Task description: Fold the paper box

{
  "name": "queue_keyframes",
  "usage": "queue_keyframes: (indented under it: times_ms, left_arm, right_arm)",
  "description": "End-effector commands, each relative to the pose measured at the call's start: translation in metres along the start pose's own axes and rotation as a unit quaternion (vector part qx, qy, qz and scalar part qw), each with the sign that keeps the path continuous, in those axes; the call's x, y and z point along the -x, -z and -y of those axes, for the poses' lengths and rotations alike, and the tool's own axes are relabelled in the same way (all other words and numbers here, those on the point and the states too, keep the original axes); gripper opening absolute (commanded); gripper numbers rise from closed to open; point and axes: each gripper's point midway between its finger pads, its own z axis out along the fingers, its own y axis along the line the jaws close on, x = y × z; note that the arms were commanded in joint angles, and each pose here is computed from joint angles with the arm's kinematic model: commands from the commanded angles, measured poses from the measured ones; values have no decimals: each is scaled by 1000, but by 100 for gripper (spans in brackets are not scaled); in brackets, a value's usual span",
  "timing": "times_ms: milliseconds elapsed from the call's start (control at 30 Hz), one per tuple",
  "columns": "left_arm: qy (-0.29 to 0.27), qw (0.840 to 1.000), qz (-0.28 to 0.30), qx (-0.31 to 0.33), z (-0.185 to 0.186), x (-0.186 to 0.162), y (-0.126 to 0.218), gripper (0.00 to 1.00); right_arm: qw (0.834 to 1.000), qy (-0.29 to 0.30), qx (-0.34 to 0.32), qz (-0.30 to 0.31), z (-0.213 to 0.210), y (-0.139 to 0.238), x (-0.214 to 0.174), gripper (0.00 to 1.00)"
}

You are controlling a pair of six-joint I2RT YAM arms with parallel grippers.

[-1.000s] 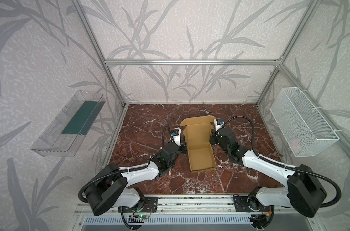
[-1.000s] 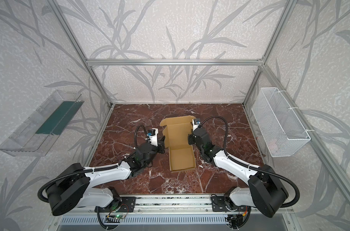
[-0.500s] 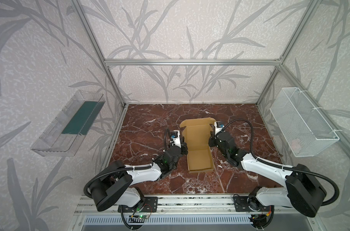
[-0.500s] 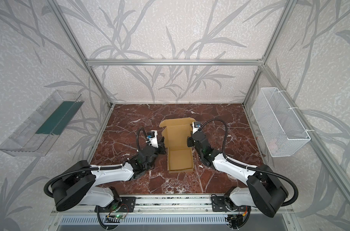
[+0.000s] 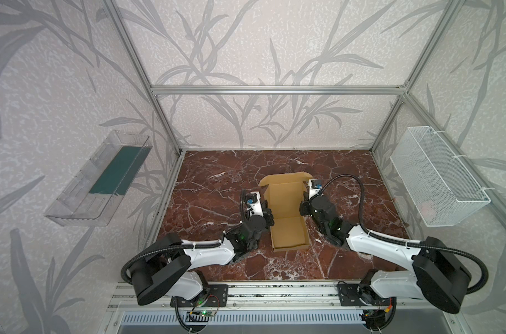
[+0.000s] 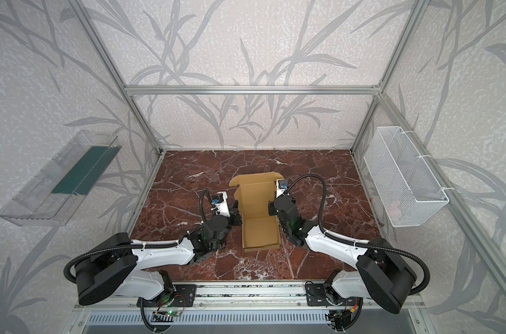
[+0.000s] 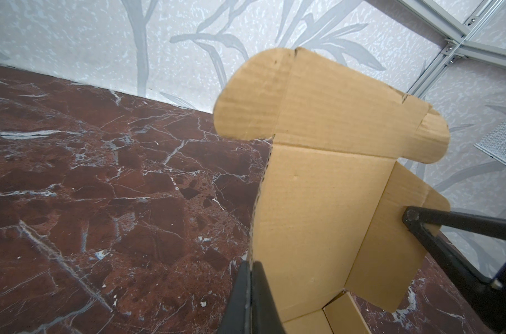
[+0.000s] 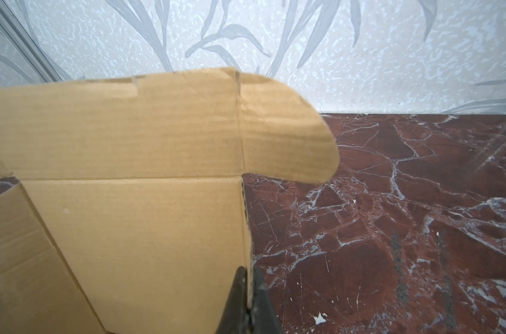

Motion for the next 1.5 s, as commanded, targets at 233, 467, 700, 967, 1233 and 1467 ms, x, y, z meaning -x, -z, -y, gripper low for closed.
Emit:
queue_keyframes:
  times_ms: [233,467,700,967,1233,1467]
  left_arm:
    - [41,999,-4,27,-5,-15,5,0]
    - [58,998,-8,24,2,-16,10,0]
    - [55,998,-18,13,11,-27,14,0]
    - [50,998,-26,10,12,-42,19,0]
    - [46,999,-27,6,8,-49,26,0]
    - [48,998,-37,-10,2,-61,33,0]
  right_arm:
    - [1000,3,-7,-8,0,9,-21,5]
    - [1000,1,-2,-8,-4,15,-28,5]
    - [1000,2,2,-10,-8,20,-37,5]
    - [1000,7,4,-14,-11,27,-47,5]
    - [1000,12,1,-19,-13,34,-56,5]
    - [1000,18,-4,-22,-10,39,-67,5]
